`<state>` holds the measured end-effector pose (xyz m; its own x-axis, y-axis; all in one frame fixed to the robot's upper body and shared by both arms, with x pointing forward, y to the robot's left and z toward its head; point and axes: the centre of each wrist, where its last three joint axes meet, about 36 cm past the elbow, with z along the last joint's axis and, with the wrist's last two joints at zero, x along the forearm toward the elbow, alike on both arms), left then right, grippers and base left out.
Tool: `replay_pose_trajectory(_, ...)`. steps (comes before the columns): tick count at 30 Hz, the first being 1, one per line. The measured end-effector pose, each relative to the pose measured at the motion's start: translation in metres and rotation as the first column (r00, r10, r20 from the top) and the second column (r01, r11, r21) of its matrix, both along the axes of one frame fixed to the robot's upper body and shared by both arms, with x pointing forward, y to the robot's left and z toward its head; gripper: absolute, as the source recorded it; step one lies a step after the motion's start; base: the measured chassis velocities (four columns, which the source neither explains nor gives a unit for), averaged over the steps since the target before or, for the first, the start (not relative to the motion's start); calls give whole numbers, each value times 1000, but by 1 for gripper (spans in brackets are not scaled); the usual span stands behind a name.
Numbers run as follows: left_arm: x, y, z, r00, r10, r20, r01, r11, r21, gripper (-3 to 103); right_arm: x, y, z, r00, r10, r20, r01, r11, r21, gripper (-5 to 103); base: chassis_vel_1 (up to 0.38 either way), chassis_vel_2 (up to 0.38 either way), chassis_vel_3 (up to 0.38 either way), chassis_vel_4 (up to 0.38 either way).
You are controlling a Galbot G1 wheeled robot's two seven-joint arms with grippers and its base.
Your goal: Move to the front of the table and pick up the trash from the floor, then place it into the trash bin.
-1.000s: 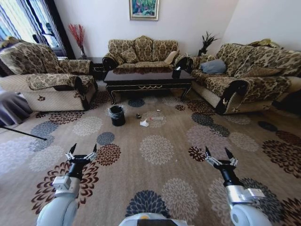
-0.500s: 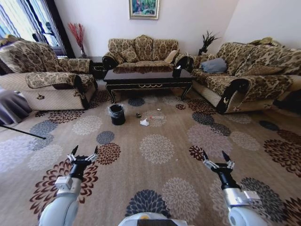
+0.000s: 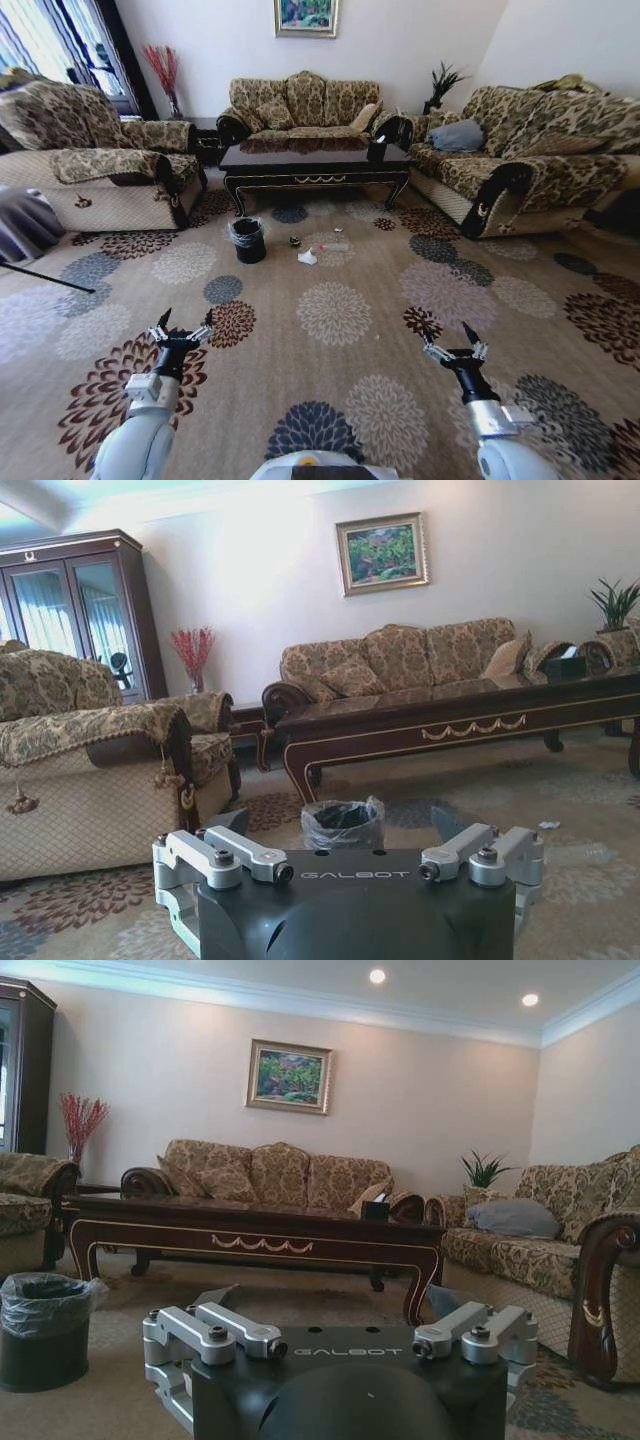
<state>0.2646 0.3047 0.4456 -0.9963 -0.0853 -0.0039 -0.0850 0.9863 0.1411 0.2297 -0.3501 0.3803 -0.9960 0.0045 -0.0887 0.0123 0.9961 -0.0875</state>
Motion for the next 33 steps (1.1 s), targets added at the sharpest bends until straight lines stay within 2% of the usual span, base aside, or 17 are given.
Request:
replay_pose_trajectory(3,1,1,-2,1000,2,-1,-2,1000,-3,100,0,0,0,1000,-4,3,4,1000,15,100,0,0,0,0)
replay_pose_trajectory(8,7,1,-4,1000,12,7,-12,1000,-24,100,1,2,7,999,-33,12,32,996,84,100,0,0,0,0)
replay_pose_trajectory(17,-3,-13,9,999,8,37,-6,998,-61,100,-2,2,19,999,-22,41,19,997,70,100,0,0,0,0)
replay_pose_trajectory(22,-15,-18,41,995,3,101,6,996,-86,100,-4,2,23,998,-20,52,16,997,75,100,0,0,0,0)
replay_pose_trajectory(26,-23,-22,55,992,-3,123,13,996,-87,100,-4,4,30,997,-23,71,16,996,85,100,0,0,0,0)
replay_pose_trajectory(33,-27,-21,58,992,3,129,6,997,-74,100,-1,8,58,991,-11,137,0,997,80,100,0,0,0,0)
